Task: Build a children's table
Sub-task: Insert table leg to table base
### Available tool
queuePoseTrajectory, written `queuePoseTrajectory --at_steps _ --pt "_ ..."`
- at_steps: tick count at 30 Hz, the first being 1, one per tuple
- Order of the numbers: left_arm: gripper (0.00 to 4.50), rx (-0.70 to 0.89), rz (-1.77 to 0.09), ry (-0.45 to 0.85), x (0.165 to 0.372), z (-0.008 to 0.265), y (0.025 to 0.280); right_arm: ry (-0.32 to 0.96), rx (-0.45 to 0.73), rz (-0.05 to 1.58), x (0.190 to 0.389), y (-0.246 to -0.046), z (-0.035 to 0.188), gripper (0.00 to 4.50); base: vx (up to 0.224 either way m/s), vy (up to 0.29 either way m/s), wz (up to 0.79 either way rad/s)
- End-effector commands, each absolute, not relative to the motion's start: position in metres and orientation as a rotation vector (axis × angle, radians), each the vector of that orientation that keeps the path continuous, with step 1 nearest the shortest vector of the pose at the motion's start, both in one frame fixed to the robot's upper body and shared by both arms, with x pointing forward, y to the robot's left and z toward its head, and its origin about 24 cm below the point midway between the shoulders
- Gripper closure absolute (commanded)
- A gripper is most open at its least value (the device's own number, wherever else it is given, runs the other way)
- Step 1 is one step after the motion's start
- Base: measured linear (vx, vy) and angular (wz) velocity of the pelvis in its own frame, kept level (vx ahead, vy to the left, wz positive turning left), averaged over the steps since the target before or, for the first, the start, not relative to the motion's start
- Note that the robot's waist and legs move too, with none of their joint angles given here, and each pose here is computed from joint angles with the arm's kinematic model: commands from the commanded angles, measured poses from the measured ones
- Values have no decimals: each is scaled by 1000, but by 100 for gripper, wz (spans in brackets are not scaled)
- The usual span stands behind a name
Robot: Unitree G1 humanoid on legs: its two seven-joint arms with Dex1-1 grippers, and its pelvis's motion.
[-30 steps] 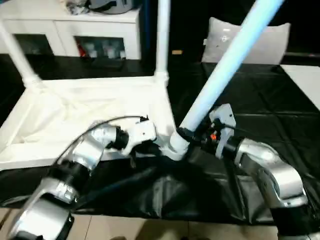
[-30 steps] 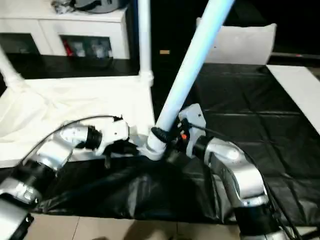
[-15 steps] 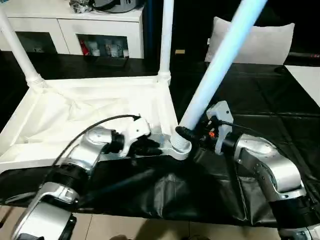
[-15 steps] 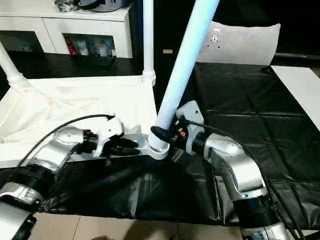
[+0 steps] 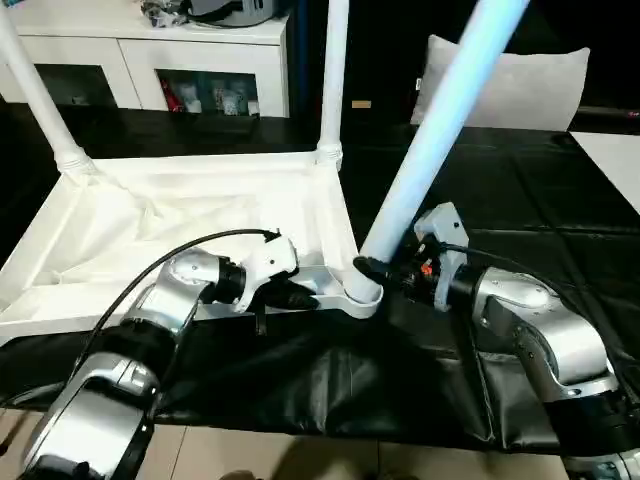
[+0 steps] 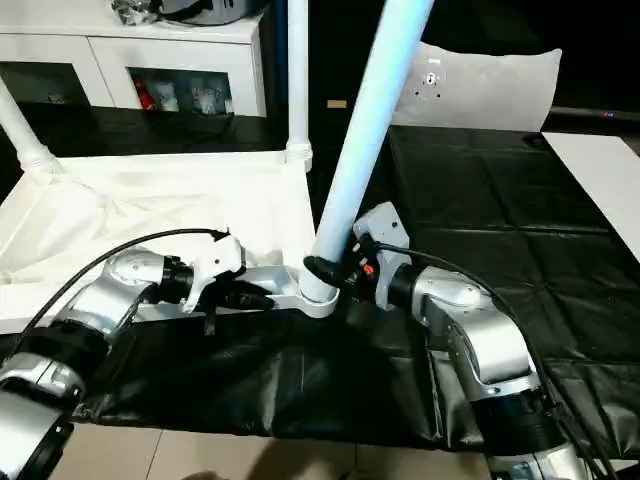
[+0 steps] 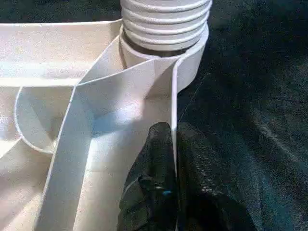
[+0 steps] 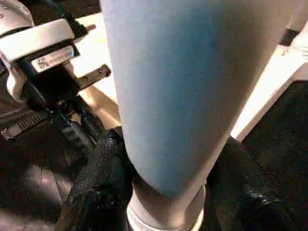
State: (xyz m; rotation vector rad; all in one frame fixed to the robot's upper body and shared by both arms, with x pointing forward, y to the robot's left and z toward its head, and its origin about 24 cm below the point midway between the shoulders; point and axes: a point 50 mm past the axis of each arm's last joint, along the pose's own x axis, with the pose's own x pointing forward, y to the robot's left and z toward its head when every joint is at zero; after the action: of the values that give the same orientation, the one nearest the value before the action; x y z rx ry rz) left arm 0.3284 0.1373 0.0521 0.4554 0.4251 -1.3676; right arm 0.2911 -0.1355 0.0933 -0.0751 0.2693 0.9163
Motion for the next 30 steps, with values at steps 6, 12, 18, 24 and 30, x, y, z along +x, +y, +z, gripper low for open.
queuePoseTrajectory --at_steps 6,12,18,24,30 --pt "450 437 -1503 440 320 52 133 359 -133 951 298 -138 93 264 0 0 0" --pt "450 519 -1531 412 320 55 130 425 -160 1021 300 -134 88 264 0 0 0" --pt "450 543 -1562 404 319 58 128 445 -172 1037 304 -134 87 264 0 0 0" --pt "450 534 -1517 366 324 62 126 391 -75 992 306 -142 84 264 0 0 0" --pt "450 497 -1499 360 324 61 127 363 29 916 297 -153 73 264 0 0 0"
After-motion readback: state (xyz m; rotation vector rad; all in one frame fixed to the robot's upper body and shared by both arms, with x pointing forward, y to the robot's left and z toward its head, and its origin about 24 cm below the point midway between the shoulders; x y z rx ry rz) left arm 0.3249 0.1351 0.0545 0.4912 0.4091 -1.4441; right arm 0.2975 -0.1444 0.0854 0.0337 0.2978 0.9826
